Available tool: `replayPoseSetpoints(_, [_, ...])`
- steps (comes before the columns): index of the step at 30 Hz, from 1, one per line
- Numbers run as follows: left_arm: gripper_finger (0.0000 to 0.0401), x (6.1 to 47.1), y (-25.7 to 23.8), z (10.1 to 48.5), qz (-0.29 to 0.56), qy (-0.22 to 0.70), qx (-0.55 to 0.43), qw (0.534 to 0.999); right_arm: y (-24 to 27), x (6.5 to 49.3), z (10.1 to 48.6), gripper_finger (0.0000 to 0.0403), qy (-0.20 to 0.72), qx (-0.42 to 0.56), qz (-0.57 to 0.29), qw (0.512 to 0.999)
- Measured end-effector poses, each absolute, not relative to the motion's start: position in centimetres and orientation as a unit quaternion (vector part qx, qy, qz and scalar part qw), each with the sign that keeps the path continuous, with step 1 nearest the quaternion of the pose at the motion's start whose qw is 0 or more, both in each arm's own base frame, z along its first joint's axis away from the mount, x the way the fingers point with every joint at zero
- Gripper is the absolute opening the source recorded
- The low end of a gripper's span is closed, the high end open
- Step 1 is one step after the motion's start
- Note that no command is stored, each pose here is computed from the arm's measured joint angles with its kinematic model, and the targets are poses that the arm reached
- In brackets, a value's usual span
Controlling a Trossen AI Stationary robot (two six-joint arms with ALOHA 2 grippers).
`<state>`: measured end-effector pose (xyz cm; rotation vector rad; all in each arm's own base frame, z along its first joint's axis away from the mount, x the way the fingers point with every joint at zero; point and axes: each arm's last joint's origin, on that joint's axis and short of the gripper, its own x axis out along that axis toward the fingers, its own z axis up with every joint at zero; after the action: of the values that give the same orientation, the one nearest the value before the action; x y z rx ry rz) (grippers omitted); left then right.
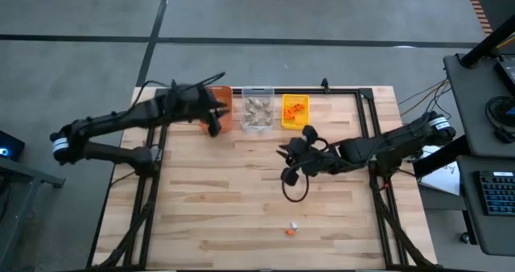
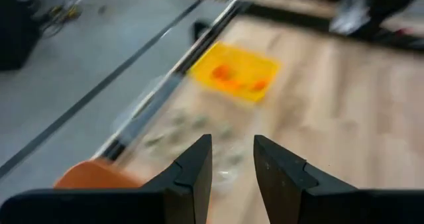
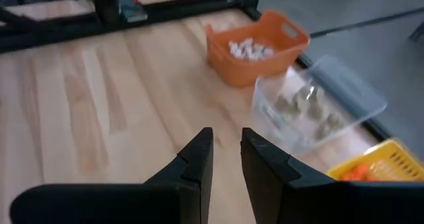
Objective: Sort Halloween decoration
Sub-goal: Put the white skeleton toy into the orange bin
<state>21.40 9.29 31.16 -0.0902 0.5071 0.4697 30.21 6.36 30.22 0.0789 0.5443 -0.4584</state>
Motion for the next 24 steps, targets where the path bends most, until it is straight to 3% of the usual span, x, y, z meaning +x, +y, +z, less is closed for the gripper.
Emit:
replayPoseSetpoints(4, [0.0094, 21.4, 6.2, 31.0, 0.178, 0.209, -0.058, 0.96, 6.0, 30.6, 31.6, 0.0068, 0.255, 0.046, -0.211, 0.942])
replayPoseSetpoints(10, [0.0094, 21.1, 1.5, 29.3, 0.108, 0.171, -0.073, 0.977, 6.9, 31.0, 30.9, 0.0068, 0.296, 0.144, -0.105, 0.938])
replayPoseSetpoints(18, [0.0094, 20.8, -3.2, 26.7, 0.043, 0.113, -0.089, 0.989, 8.8, 33.1, 27.4, 0.0068, 0.412, 0.286, 0.017, 0.865])
replayPoseSetpoints(24, [0.0094, 20.6, -5.4, 25.0, 0.026, 0.1, -0.091, 0.99, 10.9, 35.0, 25.9, 0.0068, 0.483, 0.311, 0.014, 0.818])
